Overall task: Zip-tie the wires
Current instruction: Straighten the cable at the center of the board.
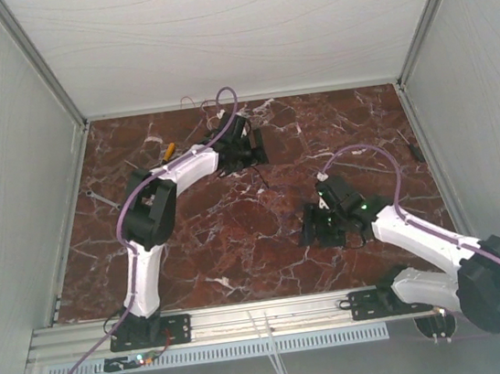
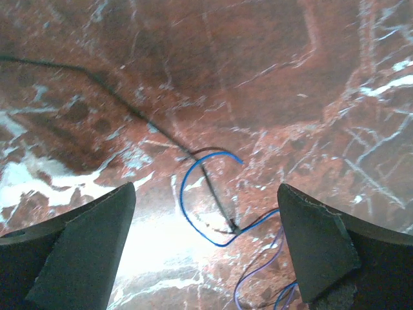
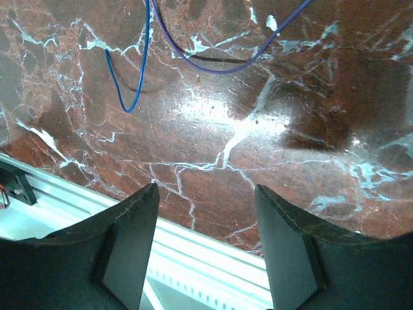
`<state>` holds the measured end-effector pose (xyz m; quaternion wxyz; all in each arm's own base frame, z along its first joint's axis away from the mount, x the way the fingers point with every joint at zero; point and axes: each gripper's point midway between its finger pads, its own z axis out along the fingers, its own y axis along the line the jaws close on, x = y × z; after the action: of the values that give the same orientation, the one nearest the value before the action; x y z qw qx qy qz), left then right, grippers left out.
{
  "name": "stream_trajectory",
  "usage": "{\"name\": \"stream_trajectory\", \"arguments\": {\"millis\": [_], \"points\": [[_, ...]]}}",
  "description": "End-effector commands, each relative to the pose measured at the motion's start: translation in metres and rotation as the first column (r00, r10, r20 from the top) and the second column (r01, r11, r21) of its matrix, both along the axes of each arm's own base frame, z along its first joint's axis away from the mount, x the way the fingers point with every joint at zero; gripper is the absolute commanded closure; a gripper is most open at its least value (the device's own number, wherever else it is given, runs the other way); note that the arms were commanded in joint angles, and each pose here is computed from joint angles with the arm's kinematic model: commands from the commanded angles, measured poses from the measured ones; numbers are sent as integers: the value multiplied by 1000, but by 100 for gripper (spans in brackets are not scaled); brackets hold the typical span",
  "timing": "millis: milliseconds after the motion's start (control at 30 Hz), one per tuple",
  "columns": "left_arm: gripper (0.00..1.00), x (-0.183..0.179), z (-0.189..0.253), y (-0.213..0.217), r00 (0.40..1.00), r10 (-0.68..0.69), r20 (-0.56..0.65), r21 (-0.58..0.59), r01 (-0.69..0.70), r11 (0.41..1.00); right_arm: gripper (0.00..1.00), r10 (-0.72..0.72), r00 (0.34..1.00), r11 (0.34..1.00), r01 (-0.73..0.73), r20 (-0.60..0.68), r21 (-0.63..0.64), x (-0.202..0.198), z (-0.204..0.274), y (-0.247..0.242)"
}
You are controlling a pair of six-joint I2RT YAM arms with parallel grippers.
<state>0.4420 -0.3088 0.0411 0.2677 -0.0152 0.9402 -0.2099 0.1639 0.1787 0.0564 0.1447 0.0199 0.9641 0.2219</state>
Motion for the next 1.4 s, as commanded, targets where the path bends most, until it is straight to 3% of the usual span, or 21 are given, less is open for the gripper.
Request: {"name": "stream_trajectory", "arguments": {"millis": [0,167,367,467,700,933,1067,1367], "points": [[8,-2,19,11,999,-30,29,95,27,995,42,-36,998,999,37,55,-9,7,21,-8],[10,-17,34,14,998,-31,56,99,25,995,43,-34,990,999,31,135,20,19,38,-4],[15,-50,54,10,995,-53,82,81,47,996,46,-137,954,991,131,266,40,60,62,-11],[24,-68,62,8,994,-68,87,57,63,996,48,-203,930,979,193,305,63,86,65,-20],[56,-118,41,-7,989,-150,10,-33,151,988,60,-326,885,945,318,332,81,145,50,-39],[70,-140,12,-26,975,-211,-75,-117,201,973,73,-300,914,952,304,272,27,180,14,-42],[76,-143,-3,-36,968,-230,-103,-144,214,966,78,-260,942,964,265,211,6,177,-7,-38],[82,-138,-33,-49,961,-236,-147,-151,214,965,81,-218,974,976,217,65,29,123,-40,-30]]}}
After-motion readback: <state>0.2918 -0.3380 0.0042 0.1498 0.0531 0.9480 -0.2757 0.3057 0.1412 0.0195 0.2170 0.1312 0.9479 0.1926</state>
